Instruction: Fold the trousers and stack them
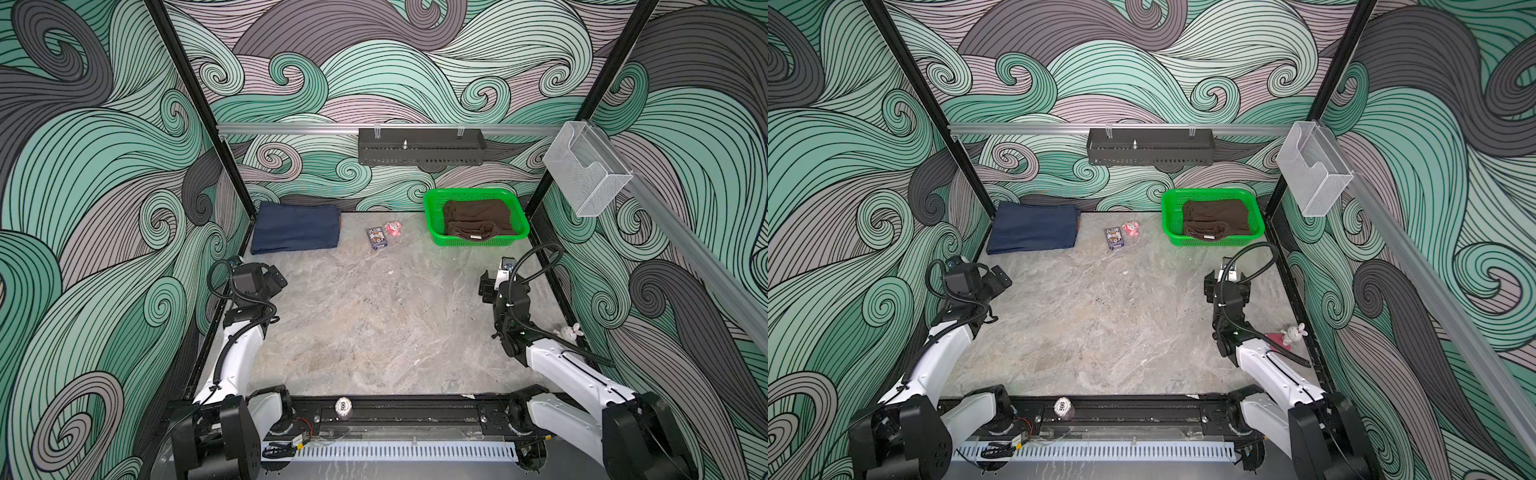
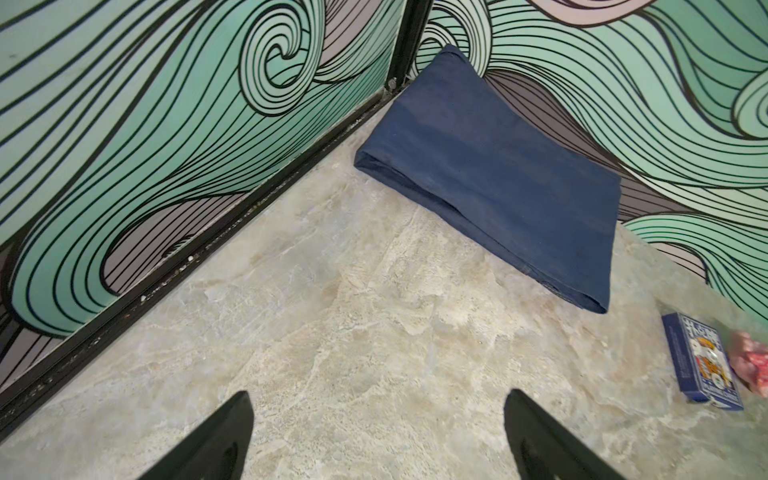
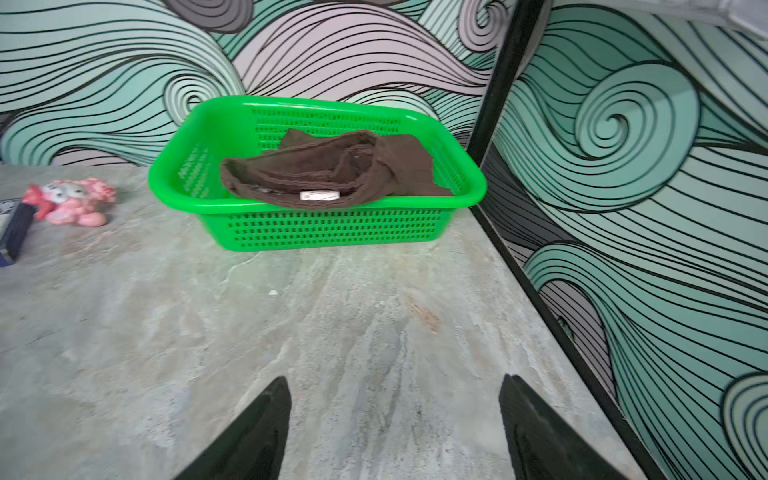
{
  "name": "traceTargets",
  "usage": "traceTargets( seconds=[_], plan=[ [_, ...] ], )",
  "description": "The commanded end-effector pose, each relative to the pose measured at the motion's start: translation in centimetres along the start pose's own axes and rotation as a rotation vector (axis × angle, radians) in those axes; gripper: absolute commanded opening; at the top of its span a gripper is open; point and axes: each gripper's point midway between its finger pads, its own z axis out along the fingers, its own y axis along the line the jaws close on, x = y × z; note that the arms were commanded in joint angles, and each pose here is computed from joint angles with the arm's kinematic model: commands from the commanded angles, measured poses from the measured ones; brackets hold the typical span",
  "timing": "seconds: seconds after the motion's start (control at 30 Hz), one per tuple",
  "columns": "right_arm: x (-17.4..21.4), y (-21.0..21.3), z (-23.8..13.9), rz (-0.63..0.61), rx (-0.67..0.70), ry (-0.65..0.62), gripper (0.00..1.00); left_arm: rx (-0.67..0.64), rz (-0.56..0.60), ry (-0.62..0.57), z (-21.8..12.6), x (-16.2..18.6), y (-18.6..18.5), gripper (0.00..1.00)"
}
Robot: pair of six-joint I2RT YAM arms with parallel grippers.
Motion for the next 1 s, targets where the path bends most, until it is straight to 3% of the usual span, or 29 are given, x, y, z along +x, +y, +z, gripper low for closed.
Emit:
traceTargets(
  seconds=[0.0,0.33,0.37,0.4,0.53,0.7,0.97],
  plan=[
    [-1.2,-1.4,-0.1,0.053,0.016,-0.073,0.8,-0.008,-0.072,-0.11,-0.2,-1.7,0.1,0.96],
    [2.2,-1.7,1.9,0.074,0.005,-0.035,0.86,-0.042,-0.041,-0.107,1.0,0.0,0.7,0.94],
    [2.5,-1.5,2.1,0.077,-0.008,-0.035,0.89,-0.049,-0.029,-0.108,1.2,0.3,0.7,0.94],
    [2.8,-1.3,2.4,0.079,-0.017,-0.032,0.99,-0.057,-0.01,-0.108,1.4,0.7,0.7,0.94],
    [3.3,-0.5,3.4,0.077,-0.041,-0.043,0.99,-0.077,0.09,-0.129,1.7,1.8,0.2,0.92],
    [4.4,-0.1,4.7,0.066,-0.055,-0.03,0.99,-0.065,0.12,-0.132,3.3,3.4,0.1,0.92],
    [5.6,1.3,6.3,0.051,-0.111,-0.001,0.99,0.008,0.224,-0.135,4.4,2.8,-2.2,0.92]
  ],
)
